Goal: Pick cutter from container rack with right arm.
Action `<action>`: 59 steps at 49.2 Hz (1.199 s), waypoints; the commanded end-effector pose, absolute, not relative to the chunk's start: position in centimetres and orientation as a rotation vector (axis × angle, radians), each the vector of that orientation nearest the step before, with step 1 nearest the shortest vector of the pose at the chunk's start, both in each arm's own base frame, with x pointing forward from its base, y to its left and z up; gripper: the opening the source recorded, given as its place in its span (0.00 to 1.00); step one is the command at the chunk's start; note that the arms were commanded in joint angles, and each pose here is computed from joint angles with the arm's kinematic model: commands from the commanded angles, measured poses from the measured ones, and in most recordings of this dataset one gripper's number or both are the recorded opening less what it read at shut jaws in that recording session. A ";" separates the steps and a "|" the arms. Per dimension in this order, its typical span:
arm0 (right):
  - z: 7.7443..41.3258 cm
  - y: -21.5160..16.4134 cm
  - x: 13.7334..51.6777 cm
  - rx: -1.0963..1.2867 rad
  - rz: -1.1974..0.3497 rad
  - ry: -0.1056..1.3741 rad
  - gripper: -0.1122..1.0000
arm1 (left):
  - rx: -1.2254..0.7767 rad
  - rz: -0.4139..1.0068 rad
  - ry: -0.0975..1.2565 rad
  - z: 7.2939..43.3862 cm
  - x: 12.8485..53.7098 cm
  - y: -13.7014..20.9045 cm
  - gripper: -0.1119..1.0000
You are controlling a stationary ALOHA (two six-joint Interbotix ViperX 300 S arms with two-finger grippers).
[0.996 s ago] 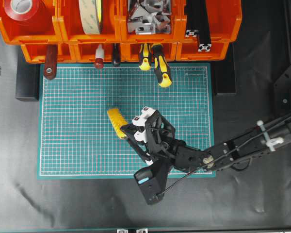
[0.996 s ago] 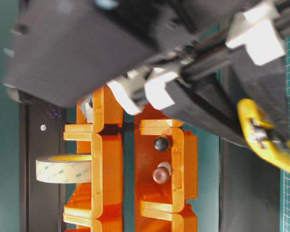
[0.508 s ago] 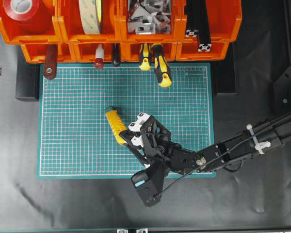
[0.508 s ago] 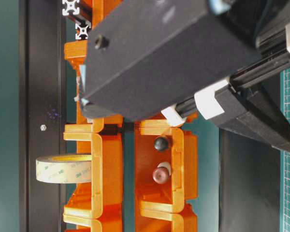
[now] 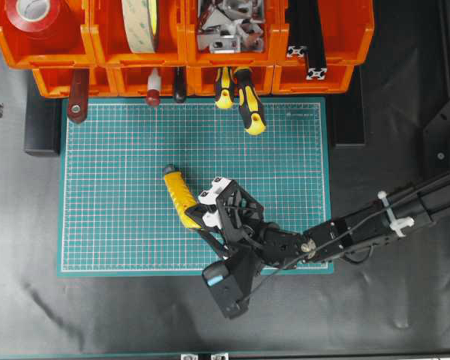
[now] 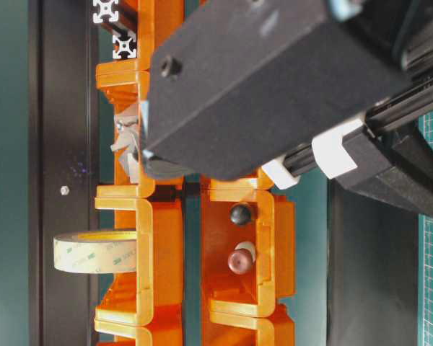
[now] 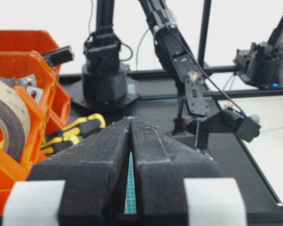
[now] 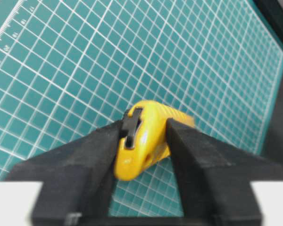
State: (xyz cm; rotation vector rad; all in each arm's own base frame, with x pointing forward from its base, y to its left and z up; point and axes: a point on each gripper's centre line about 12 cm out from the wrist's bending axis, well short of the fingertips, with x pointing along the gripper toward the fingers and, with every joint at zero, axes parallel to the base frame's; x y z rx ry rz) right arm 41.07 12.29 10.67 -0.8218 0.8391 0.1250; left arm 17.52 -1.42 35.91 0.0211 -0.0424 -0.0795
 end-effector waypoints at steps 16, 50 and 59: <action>10.1 12.7 39.9 -0.637 0.101 0.900 0.82 | 0.018 -0.081 -0.042 36.0 17.7 -1.5 0.10; 21.5 11.1 34.6 -0.052 -0.015 0.677 0.81 | -0.071 -0.077 0.035 35.2 17.2 -1.4 0.10; 26.0 9.8 31.4 0.019 0.014 0.549 0.79 | -0.065 -0.077 0.042 35.1 17.2 -1.4 0.10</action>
